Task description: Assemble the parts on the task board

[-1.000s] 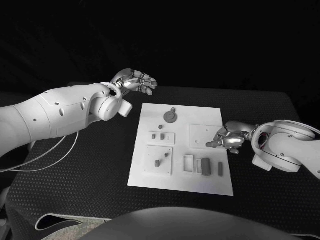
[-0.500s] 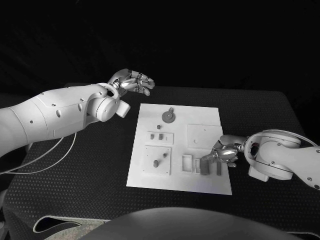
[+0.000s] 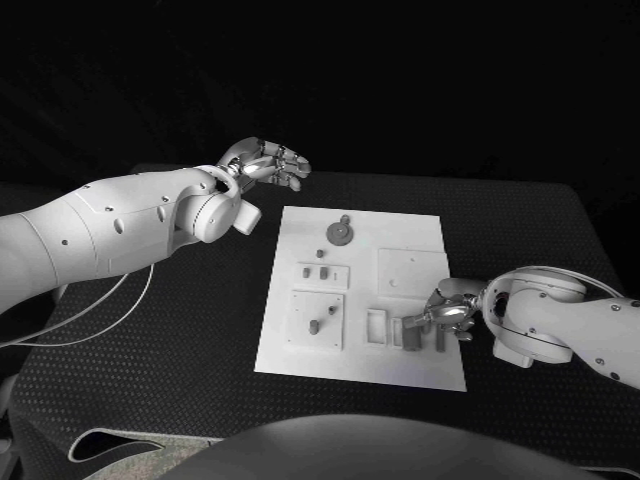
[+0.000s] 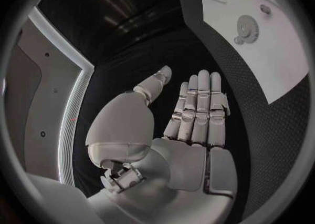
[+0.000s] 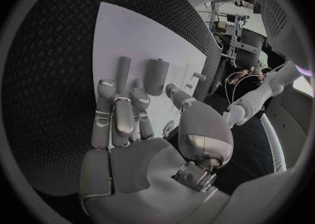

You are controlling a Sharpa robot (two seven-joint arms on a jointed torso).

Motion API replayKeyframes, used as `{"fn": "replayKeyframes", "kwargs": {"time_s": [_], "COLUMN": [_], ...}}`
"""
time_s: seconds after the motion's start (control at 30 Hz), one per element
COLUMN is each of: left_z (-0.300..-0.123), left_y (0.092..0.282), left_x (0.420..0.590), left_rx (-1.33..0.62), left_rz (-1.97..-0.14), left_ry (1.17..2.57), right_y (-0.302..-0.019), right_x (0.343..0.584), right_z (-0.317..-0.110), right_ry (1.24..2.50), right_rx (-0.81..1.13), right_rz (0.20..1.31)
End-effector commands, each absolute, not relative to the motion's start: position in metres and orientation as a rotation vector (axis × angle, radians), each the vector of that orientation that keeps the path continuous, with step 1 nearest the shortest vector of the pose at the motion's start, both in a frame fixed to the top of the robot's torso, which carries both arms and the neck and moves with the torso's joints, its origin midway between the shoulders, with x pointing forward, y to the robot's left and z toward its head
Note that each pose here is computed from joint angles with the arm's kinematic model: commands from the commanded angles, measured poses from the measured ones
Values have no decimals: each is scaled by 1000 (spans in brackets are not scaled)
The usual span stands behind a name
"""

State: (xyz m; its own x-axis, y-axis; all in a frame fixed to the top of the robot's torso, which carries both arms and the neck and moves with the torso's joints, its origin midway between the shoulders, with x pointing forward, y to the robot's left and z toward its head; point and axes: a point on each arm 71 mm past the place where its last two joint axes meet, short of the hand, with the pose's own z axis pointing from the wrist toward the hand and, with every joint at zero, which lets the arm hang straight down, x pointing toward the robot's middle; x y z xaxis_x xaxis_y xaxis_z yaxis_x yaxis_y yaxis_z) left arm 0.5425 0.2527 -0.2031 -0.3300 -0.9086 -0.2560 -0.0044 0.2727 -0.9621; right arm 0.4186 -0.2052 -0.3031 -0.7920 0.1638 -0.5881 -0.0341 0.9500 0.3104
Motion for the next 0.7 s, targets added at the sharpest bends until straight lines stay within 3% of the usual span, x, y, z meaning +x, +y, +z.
{"fn": "replayKeyframes", "kwargs": {"time_s": [0.03, 0.7], "left_z": [-202, -202], "left_y": [251, 251], "left_x": [542, 542], "left_rx": [-858, -859], "left_rz": [-1230, -1229], "left_ry": [1603, 1602], "right_y": [-202, -188], "right_x": [415, 409], "right_z": [-307, -316], "right_ry": [2496, 2529], "right_rx": [53, 19], "right_rz": [382, 391]}}
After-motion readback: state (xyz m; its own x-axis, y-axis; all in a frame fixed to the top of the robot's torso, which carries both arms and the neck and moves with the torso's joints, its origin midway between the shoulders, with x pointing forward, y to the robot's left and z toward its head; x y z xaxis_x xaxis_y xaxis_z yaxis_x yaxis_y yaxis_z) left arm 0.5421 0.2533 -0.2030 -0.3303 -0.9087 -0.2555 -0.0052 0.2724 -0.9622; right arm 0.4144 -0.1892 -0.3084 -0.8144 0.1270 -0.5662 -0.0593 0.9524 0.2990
